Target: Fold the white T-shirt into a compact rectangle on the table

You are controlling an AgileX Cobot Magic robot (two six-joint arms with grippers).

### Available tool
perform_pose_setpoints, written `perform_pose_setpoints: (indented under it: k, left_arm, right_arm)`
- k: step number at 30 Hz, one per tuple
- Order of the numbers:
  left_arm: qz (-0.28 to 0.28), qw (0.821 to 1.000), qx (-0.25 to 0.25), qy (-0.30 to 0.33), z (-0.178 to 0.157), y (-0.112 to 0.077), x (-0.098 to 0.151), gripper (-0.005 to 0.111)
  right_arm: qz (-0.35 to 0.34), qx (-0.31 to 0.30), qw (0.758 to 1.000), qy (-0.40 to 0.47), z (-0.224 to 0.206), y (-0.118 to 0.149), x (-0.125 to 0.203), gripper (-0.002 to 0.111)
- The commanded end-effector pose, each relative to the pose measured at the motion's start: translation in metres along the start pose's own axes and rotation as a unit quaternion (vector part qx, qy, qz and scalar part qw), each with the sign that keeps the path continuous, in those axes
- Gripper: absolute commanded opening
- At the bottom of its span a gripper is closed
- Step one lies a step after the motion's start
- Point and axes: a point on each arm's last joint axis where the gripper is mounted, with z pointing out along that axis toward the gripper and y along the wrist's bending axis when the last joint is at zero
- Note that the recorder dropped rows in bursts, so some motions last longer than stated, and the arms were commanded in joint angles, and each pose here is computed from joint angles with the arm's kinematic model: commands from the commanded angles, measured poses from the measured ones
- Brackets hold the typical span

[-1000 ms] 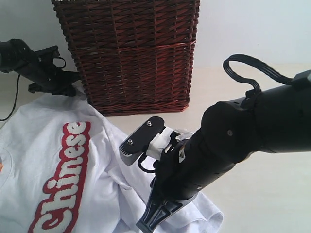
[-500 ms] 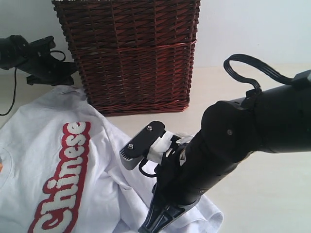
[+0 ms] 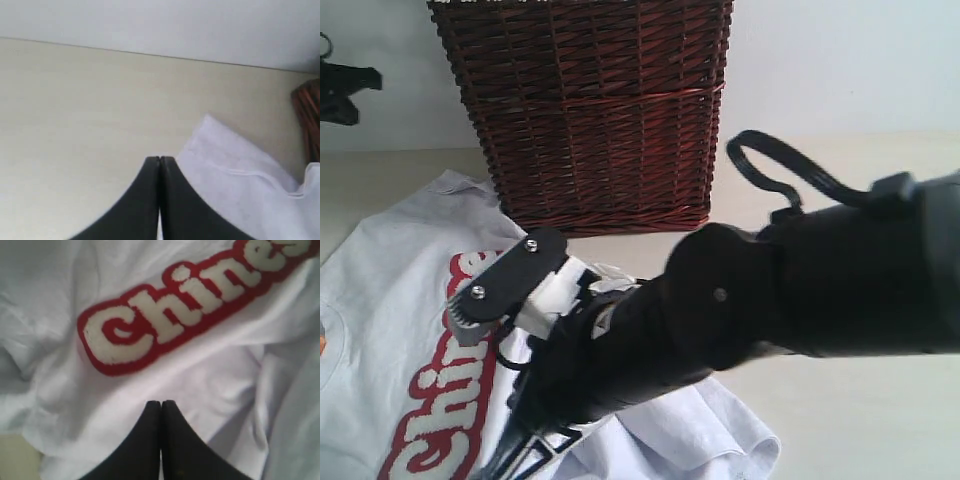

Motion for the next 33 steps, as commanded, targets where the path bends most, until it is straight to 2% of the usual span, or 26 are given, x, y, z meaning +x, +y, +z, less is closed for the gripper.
perform_pose_setpoints:
  k: [1, 6, 11, 13, 16, 19, 21, 22, 23, 24, 25, 26, 28, 29, 31, 33]
  left_arm:
    - [-0.030, 0.999, -0.024, 0.000, -0.037, 0.029, 0.009, 0.000]
    - [-0.063, 0.997, -0.040, -0.021, -0.063, 0.044, 0.027, 0.000]
    - [-0.066, 0.996, -0.046, -0.038, -0.082, 0.040, 0.034, 0.000]
    - [-0.064, 0.996, -0.043, -0.042, -0.090, 0.035, 0.034, 0.000]
    - [-0.060, 0.996, -0.044, -0.053, -0.107, 0.031, 0.035, 0.000]
    - [-0.047, 0.998, -0.033, -0.023, -0.112, 0.026, 0.041, 0.000]
    - [0.007, 0.999, 0.011, 0.039, -0.109, 0.014, 0.053, 0.000]
    - [0.090, 0.989, 0.080, 0.089, -0.106, -0.004, 0.068, 0.000]
    - [0.152, 0.967, 0.169, 0.113, -0.104, -0.027, 0.084, 0.000]
    - [0.188, 0.951, 0.224, 0.104, -0.105, -0.045, 0.094, 0.000]
    - [0.240, 0.927, 0.279, 0.076, -0.109, -0.071, 0.108, 0.000]
    - [0.251, 0.920, 0.295, 0.059, -0.109, -0.089, 0.119, 0.000]
    - [0.304, 0.918, 0.255, 0.025, -0.101, -0.119, 0.152, 0.000]
    - [0.321, 0.928, 0.187, 0.010, -0.086, -0.131, 0.171, 0.000]
    - [0.309, 0.941, 0.138, 0.008, -0.066, -0.137, 0.184, 0.000]
    - [0.306, 0.942, 0.133, 0.029, -0.046, -0.144, 0.194, 0.000]
  right_arm:
    - [0.007, -0.035, 0.999, 0.037, 0.036, 0.003, -0.014, 0.000]
    - [0.017, -0.071, 0.991, 0.112, 0.073, 0.006, -0.001, 0.000]
    - [0.015, -0.114, 0.969, 0.221, 0.084, 0.020, 0.041, 0.000]
    - [0.009, -0.120, 0.963, 0.240, 0.080, 0.028, 0.054, 0.000]
    - [-0.005, -0.127, 0.951, 0.281, 0.052, 0.048, 0.092, 0.000]
    - [0.018, -0.099, 0.956, 0.275, 0.024, 0.046, 0.115, 0.000]
    - [0.019, -0.078, 0.970, 0.228, 0.011, 0.043, 0.110, 0.000]
    - [0.016, -0.078, 0.976, 0.202, 0.004, 0.044, 0.100, 0.000]
    - [0.011, -0.076, 0.982, 0.175, -0.002, 0.045, 0.090, 0.000]
    - [0.007, -0.077, 0.984, 0.161, -0.006, 0.046, 0.084, 0.000]
    - [0.004, -0.077, 0.986, 0.147, -0.011, 0.046, 0.080, 0.000]
    - [0.002, -0.075, 0.988, 0.136, -0.014, 0.046, 0.077, 0.000]
    - [-0.008, -0.076, 0.989, 0.127, -0.017, 0.046, 0.074, 0.000]
    - [-0.008, -0.075, 0.989, 0.126, -0.017, 0.046, 0.074, 0.000]
    - [-0.008, -0.074, 0.989, 0.125, -0.017, 0.046, 0.074, 0.000]
    - [-0.008, -0.074, 0.989, 0.125, -0.017, 0.046, 0.074, 0.000]
